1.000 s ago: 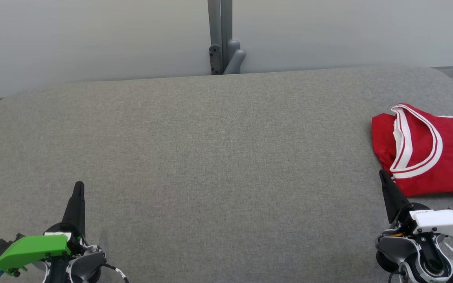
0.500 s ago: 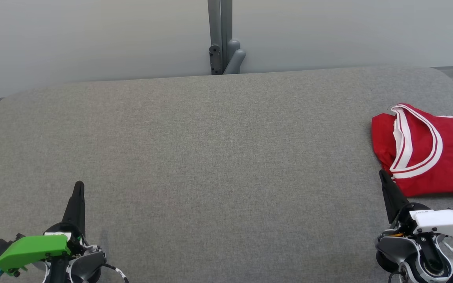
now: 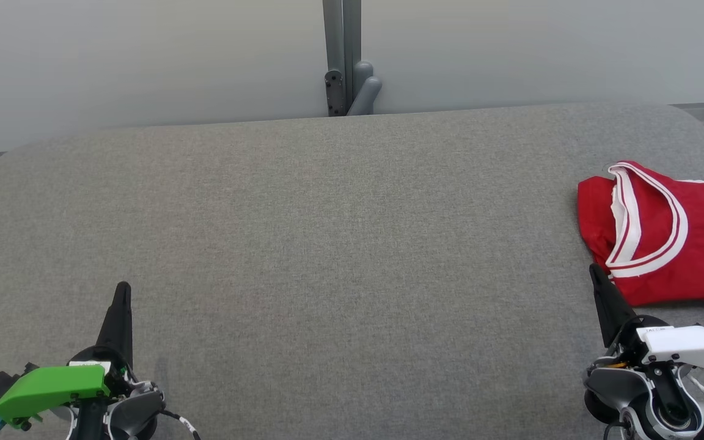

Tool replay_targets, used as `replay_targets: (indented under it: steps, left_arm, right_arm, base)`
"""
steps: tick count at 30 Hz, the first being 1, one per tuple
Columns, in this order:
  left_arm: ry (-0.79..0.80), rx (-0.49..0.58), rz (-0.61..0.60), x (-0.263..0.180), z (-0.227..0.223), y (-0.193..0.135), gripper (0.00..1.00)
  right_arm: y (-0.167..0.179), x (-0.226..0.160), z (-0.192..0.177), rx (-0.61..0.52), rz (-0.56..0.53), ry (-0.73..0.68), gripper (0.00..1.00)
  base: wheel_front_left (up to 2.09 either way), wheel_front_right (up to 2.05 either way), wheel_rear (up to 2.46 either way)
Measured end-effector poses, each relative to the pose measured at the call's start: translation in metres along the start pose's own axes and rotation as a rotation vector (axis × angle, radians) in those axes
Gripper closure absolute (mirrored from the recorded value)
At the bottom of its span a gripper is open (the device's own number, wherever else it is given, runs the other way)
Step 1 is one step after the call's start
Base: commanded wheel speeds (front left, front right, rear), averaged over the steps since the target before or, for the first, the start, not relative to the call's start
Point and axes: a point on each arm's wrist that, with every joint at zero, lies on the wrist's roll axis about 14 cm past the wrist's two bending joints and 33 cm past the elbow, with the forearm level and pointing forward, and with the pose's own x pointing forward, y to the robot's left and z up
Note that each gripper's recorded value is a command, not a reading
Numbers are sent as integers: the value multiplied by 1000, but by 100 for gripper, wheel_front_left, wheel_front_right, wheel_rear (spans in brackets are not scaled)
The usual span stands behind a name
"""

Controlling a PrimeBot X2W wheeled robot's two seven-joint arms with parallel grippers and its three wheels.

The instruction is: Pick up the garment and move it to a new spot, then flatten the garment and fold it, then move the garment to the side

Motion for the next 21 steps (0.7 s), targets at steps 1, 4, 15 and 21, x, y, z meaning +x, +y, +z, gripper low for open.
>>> replay_targets:
  steps: [1,4,15,21]
  left_arm:
    - [0,0,0,0,0,0,100]
    - [0,0,0,0,0,0,100]
    - [0,0,0,0,0,0,100]
    - [0,0,0,0,0,0,100]
  right_arm:
    - [0,0,0,0,0,0,100]
    - [0,0,0,0,0,0,100]
    - [0,0,0,0,0,0,100]
    - [0,0,0,0,0,0,100]
  base:
    - [0,0,0]
    - [0,0,0]
    - [0,0,0]
    - [0,0,0]
